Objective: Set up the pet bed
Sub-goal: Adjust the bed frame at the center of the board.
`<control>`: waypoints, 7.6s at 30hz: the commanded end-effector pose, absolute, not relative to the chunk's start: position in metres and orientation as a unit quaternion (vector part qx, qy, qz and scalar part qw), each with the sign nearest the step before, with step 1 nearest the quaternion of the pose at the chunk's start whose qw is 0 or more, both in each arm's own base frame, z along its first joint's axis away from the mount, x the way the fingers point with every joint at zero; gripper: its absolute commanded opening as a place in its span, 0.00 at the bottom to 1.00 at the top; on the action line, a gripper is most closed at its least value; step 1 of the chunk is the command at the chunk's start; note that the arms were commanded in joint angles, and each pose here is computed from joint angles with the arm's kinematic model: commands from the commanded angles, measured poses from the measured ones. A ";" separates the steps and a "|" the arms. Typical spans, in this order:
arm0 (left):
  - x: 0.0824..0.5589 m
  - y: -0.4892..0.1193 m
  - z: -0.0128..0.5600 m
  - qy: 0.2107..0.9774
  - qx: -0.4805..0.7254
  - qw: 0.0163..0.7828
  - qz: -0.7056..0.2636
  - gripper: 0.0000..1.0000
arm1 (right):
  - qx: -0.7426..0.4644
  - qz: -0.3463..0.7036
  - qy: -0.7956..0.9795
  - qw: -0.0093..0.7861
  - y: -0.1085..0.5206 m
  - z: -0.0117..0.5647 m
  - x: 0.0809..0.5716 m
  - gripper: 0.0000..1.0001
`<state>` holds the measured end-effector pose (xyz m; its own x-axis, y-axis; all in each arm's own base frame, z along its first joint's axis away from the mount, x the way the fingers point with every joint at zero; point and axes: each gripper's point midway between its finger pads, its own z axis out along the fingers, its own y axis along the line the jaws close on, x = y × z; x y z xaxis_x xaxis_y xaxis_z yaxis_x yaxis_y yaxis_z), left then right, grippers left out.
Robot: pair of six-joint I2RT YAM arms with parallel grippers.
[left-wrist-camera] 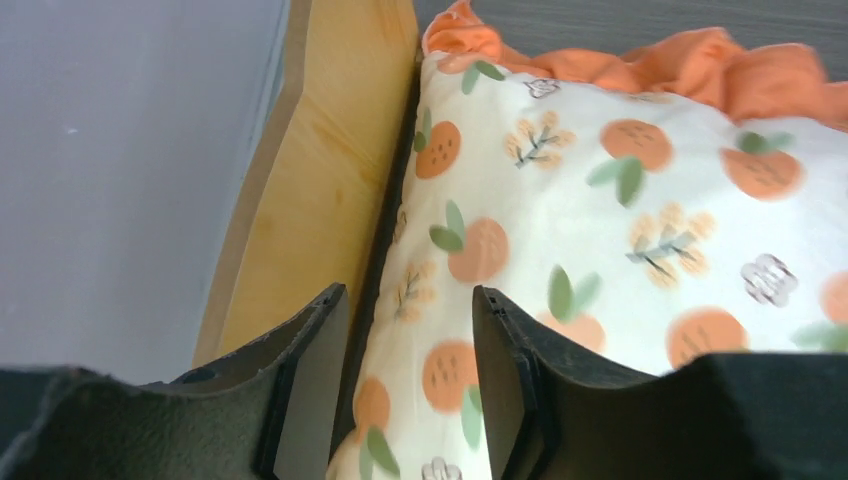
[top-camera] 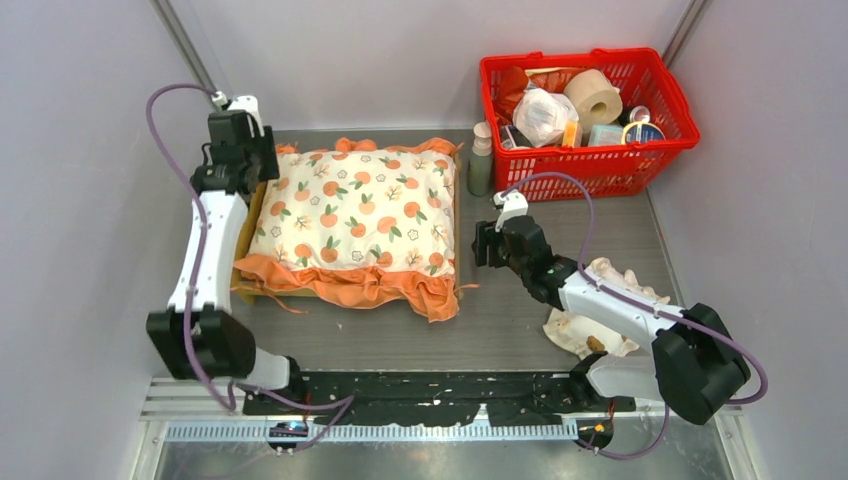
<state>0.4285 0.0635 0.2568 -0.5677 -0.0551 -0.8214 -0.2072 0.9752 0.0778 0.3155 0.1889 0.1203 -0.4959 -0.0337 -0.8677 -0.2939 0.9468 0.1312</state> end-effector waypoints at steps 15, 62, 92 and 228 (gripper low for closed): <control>0.245 0.137 0.257 0.813 -0.160 0.494 0.264 0.58 | -0.114 0.181 0.832 0.511 0.209 0.128 0.315 0.67; 0.310 -0.107 0.322 0.785 0.131 0.595 -0.116 0.54 | -0.247 0.249 0.766 0.539 0.341 0.208 0.210 0.67; 0.398 -0.293 0.184 0.843 0.338 0.418 -0.036 0.49 | -0.117 0.183 0.695 0.686 0.181 0.299 0.215 0.69; 0.501 0.156 0.331 0.806 -0.096 0.556 0.178 0.70 | -0.205 0.335 0.749 0.534 0.281 0.228 0.284 0.78</control>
